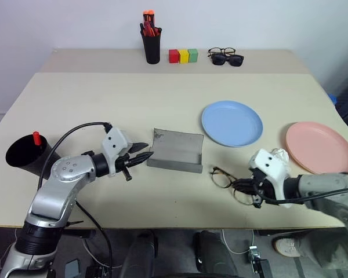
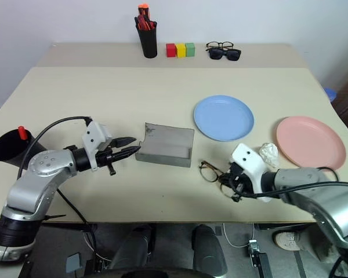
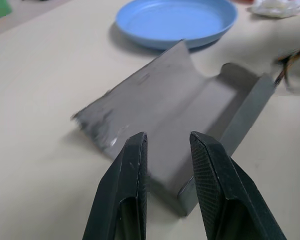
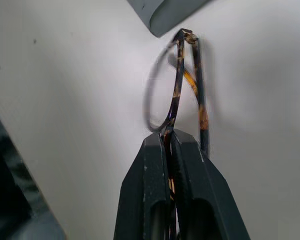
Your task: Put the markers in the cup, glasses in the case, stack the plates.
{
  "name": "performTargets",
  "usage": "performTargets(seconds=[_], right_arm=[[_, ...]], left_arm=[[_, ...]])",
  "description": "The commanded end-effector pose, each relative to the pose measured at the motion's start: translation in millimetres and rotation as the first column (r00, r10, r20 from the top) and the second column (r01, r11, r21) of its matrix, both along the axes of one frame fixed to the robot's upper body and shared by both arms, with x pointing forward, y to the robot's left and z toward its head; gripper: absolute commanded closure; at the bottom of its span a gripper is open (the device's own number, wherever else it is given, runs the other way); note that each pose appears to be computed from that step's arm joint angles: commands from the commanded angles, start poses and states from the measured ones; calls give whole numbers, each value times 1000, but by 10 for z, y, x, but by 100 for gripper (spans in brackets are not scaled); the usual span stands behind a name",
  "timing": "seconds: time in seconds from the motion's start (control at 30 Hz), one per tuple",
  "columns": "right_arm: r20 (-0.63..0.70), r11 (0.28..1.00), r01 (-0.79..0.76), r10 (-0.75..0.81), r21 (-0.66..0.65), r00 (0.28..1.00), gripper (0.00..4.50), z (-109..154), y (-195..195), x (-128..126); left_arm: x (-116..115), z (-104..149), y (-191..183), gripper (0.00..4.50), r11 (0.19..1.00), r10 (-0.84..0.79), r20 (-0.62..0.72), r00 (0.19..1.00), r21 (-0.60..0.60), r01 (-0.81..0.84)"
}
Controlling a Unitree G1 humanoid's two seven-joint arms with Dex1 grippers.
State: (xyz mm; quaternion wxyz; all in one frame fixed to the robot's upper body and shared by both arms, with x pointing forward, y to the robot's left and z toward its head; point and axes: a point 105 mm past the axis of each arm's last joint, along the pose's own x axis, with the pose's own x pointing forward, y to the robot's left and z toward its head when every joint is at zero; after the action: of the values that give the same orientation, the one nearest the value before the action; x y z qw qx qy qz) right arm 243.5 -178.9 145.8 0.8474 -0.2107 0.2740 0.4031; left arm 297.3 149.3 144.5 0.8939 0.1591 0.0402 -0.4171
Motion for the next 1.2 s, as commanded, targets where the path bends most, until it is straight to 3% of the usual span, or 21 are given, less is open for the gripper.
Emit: performTargets(seconds=[0.03,0.1,0.17,0.37,0.63,0.73,0.97,1.1,1.2], right_arm=[[273,984,-177,163,28,948,447,651,310,201],[337,968,-238,199,79,920,447,802,518,368],[353,954,-285,237,89,905,447,783,722,562],[266,907,-421,399,27,878,447,383,1163,974],[111,818,-575,568,36,815,447,170,1240,799],[115,825,-562,554,62,825,349,204,1265,831],[167,861,-503,487,71,857,4,269,1307,948],[227,875,-475,447,89,865,0,393,1279,955],[267,887,-450,411,102,871,0,476,1220,918]], left_arm=[[6,93,207,316,996,86,47,995,-18,-85],[-30,71,227,316,996,91,45,995,-14,-90],[-49,70,243,316,995,103,43,994,-18,-102],[-83,91,309,316,990,139,57,989,-6,-139],[-103,104,278,316,989,147,72,987,0,-147],[-77,113,258,316,990,144,79,986,1,-144],[117,242,206,316,989,137,95,986,-66,-132],[362,392,68,443,986,121,104,987,-129,-107],[534,456,-173,443,987,57,88,995,-154,-43]])
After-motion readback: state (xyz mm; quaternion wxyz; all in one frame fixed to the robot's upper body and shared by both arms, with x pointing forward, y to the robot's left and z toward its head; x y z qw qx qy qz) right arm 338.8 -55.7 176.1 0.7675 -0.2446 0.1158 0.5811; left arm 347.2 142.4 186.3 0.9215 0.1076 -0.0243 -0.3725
